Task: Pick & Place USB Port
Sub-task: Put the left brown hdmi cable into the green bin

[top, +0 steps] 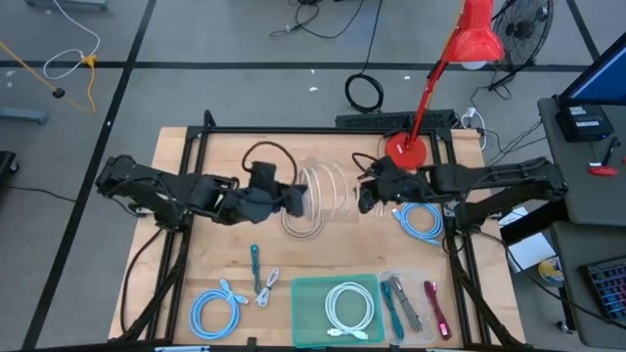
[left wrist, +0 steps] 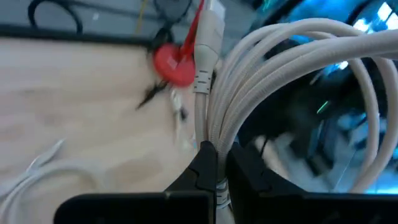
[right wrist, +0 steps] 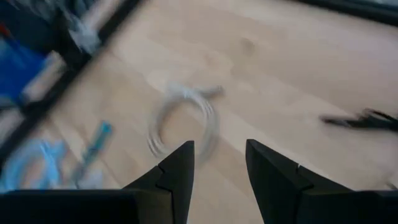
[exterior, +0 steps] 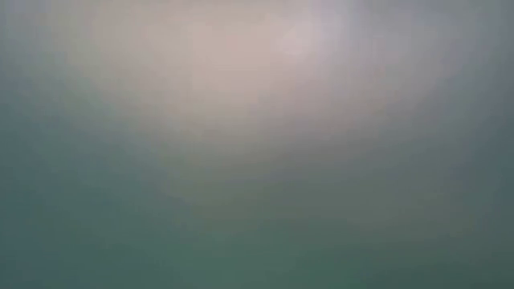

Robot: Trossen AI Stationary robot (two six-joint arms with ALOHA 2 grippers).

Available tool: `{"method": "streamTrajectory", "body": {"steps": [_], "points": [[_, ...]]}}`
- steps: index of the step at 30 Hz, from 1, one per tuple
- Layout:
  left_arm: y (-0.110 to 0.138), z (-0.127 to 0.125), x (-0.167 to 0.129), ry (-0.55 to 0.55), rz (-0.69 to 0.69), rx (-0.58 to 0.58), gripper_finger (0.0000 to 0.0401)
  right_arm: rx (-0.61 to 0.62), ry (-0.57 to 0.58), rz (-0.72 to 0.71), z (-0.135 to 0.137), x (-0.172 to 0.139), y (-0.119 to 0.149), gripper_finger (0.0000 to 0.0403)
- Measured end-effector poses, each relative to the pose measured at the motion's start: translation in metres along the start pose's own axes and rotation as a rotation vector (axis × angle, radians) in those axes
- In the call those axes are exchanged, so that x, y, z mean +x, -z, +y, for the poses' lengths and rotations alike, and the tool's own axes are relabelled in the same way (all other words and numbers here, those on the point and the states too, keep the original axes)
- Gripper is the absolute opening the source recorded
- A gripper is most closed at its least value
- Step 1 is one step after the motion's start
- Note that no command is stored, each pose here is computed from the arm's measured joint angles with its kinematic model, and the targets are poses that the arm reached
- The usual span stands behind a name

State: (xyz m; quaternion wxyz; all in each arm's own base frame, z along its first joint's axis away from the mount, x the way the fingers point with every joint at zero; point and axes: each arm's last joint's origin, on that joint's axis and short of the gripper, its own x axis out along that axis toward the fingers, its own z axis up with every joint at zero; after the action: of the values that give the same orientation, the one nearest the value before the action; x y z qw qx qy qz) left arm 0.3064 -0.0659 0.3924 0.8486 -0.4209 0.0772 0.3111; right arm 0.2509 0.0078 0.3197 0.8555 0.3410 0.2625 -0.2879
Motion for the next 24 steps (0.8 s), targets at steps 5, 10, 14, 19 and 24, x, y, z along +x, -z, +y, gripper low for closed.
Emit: {"method": "streamTrajectory", "body": {"steps": [5, 10, 14, 19, 24], "points": [[-0.010, -0.006, 0.006, 0.074, -0.006, -0.023, 0.0010, 0.140, -0.250, -0.108, 0.005, 0.028, 0.023, 0.0134], [-0.006, -0.006, 0.003, 0.063, -0.007, 0.025, 0.0010, 0.369, -0.587, -0.170, -0.005, 0.043, 0.043, 0.0134], [-0.013, 0.001, -0.011, 0.028, -0.012, 0.028, 0.0010, 0.520, -0.788, -0.255, -0.024, 0.044, 0.057, 0.0135], [-0.015, 0.008, -0.019, -0.006, 0.021, 0.025, 0.0010, 0.600, -0.949, -0.357, -0.039, 0.036, 0.061, 0.0151], [-0.013, 0.008, -0.018, 0.003, 0.051, 0.017, 0.0010, 0.606, -1.067, -0.409, -0.030, 0.024, 0.050, 0.0200]]}}
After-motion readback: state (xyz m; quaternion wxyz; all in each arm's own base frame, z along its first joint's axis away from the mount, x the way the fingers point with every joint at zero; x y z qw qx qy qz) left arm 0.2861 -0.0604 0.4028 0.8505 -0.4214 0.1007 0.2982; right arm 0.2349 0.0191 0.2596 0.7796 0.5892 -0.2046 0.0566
